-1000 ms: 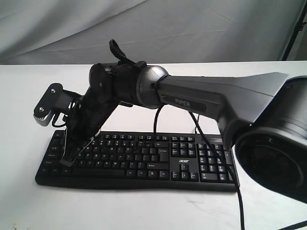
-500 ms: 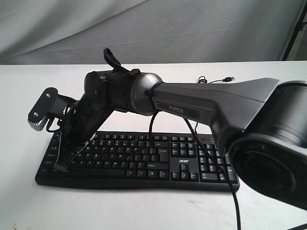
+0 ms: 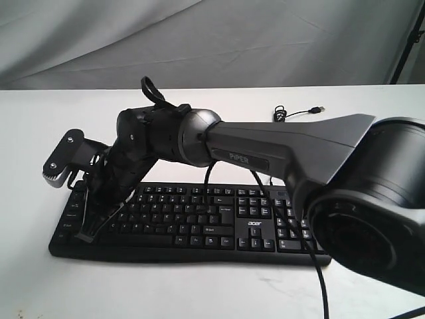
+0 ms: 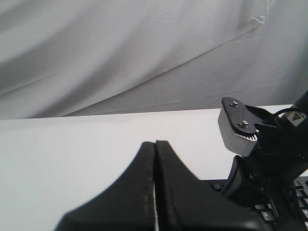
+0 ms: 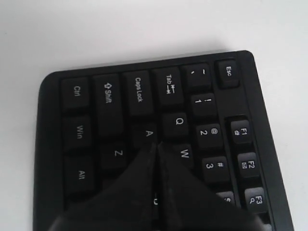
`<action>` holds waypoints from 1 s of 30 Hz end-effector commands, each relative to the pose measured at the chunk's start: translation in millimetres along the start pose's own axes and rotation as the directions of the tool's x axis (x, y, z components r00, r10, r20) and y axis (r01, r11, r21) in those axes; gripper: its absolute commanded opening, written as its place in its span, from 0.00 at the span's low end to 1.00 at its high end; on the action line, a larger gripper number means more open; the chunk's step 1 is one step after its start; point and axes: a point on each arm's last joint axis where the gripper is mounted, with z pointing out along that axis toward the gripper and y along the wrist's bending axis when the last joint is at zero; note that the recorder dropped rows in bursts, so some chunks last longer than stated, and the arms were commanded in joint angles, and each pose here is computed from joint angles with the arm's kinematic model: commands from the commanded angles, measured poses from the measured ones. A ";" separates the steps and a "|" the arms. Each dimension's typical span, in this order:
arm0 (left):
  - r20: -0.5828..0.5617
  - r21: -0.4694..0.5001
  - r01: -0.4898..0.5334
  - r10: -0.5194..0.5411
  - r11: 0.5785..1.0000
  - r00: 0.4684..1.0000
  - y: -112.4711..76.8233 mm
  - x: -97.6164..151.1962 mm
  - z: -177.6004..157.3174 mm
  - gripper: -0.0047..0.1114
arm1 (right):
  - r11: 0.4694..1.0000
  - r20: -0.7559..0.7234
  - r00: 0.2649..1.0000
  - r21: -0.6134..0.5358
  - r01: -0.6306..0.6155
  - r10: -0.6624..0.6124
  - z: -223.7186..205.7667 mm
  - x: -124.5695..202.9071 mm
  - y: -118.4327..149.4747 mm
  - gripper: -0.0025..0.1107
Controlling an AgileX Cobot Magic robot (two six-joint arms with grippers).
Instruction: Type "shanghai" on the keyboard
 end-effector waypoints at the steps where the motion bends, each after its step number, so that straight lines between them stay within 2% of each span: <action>1: 0.006 0.008 0.009 -0.009 1.000 1.000 -0.5 0.0 -0.1 0.04 | 1.000 0.004 1.000 0.009 0.007 -0.007 -1.3 -2.7 0.5 0.02; 30: 0.006 0.008 0.009 -0.009 1.000 1.000 -0.5 0.0 -0.1 0.04 | 1.000 0.002 1.000 0.005 0.012 -0.012 6.5 -0.8 3.6 0.02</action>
